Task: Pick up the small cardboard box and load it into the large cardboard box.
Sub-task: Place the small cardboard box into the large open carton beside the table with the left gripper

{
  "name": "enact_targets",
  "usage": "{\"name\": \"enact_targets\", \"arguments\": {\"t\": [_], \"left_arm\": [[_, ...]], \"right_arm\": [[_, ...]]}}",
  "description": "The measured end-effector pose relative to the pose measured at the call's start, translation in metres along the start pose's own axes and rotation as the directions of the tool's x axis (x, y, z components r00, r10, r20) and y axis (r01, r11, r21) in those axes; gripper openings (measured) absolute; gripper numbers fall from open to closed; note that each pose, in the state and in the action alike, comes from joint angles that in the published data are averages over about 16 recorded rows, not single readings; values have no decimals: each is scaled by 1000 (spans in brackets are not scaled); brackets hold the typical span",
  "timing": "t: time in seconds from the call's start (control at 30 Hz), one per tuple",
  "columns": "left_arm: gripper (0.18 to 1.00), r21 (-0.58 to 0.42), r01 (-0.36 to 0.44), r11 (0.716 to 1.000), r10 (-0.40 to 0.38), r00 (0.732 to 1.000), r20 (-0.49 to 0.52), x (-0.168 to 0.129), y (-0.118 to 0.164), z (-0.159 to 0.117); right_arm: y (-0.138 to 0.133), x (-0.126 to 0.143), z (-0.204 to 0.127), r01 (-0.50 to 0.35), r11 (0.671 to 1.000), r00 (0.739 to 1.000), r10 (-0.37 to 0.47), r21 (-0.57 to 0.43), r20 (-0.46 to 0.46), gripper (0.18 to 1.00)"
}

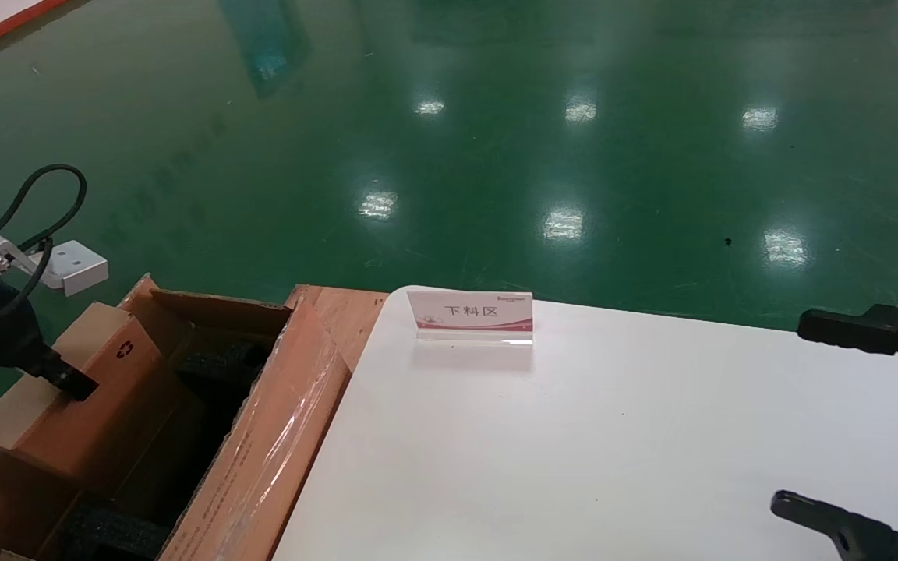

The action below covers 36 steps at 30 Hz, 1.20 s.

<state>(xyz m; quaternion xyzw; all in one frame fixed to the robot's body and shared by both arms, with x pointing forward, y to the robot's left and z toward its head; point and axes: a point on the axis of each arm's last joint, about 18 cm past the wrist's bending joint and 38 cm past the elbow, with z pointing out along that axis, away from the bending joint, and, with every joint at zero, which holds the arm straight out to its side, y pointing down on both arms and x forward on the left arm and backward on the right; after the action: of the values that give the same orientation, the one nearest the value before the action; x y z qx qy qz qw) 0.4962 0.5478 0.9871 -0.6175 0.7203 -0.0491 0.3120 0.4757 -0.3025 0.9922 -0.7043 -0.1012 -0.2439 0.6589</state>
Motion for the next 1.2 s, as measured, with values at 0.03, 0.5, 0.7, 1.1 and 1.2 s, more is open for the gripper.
{"name": "enact_targets", "arguments": {"t": [0.03, 0.5, 0.7, 1.1, 1.2], "left_arm": [[411, -1, -1, 1000, 1, 1000, 2, 0, 0, 1], [385, -12, -3, 1000, 4, 1000, 21, -4, -5, 19], [365, -22, 2, 1000, -2, 1000, 24, -5, -6, 25], [353, -41, 18, 999, -16, 999, 33, -4, -10, 36], [353, -47, 22, 999, -20, 999, 36, -3, -11, 40]], "right_arm": [[0, 0, 0, 0, 1000, 1000, 0, 0, 0, 1001], [0, 0, 0, 0, 1000, 1000, 0, 0, 0, 1001], [0, 0, 0, 0, 1000, 1000, 0, 0, 0, 1001], [0, 0, 0, 0, 1000, 1000, 0, 0, 0, 1001], [0, 0, 0, 0, 1000, 1000, 0, 0, 0, 1001]]}}
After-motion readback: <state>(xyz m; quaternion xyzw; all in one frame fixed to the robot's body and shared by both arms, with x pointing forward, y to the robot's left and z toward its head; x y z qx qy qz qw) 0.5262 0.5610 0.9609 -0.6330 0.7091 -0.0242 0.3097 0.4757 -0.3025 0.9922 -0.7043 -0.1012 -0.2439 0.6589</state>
